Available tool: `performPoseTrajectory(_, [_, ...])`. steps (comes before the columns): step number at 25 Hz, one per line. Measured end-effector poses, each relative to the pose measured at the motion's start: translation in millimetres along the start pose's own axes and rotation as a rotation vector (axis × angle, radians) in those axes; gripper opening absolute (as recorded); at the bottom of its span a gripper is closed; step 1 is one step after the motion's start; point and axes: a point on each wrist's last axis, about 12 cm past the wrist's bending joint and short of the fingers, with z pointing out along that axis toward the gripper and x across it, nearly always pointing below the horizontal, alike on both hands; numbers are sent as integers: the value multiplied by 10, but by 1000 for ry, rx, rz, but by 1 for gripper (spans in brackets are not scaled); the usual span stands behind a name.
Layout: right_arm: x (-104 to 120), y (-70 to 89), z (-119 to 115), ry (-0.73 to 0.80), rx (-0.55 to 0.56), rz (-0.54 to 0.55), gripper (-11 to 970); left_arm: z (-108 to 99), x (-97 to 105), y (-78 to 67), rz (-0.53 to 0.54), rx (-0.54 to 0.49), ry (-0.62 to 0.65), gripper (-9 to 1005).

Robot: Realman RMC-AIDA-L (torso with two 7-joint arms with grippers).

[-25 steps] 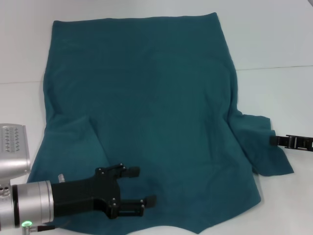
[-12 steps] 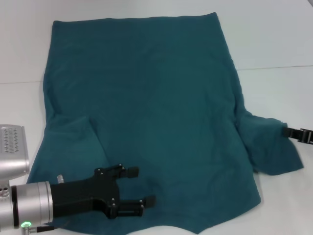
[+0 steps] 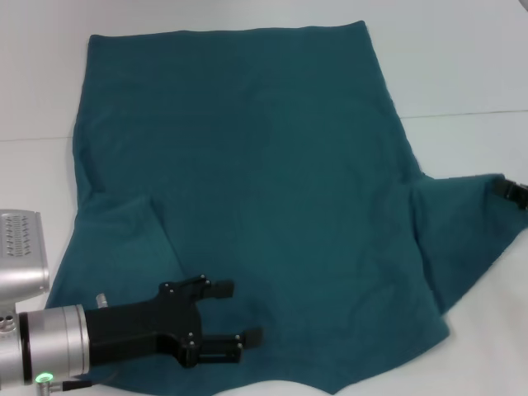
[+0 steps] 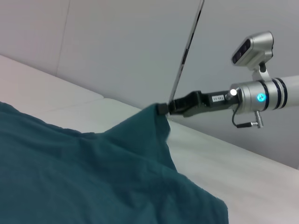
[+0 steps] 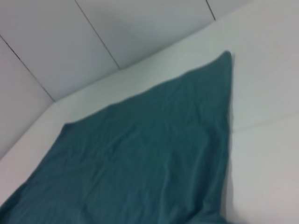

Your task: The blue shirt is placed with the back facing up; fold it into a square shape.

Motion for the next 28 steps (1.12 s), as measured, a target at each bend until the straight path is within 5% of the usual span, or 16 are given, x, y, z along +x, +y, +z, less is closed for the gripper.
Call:
performPoseTrajectory(13, [-144,27,52,-64,-6,-8,2,8,23,-5,-9,-2,4,921])
performPoseTrajectory(28, [-132,279,245,-1,-131,-82,3,16,27,2,-10,-7,7,922])
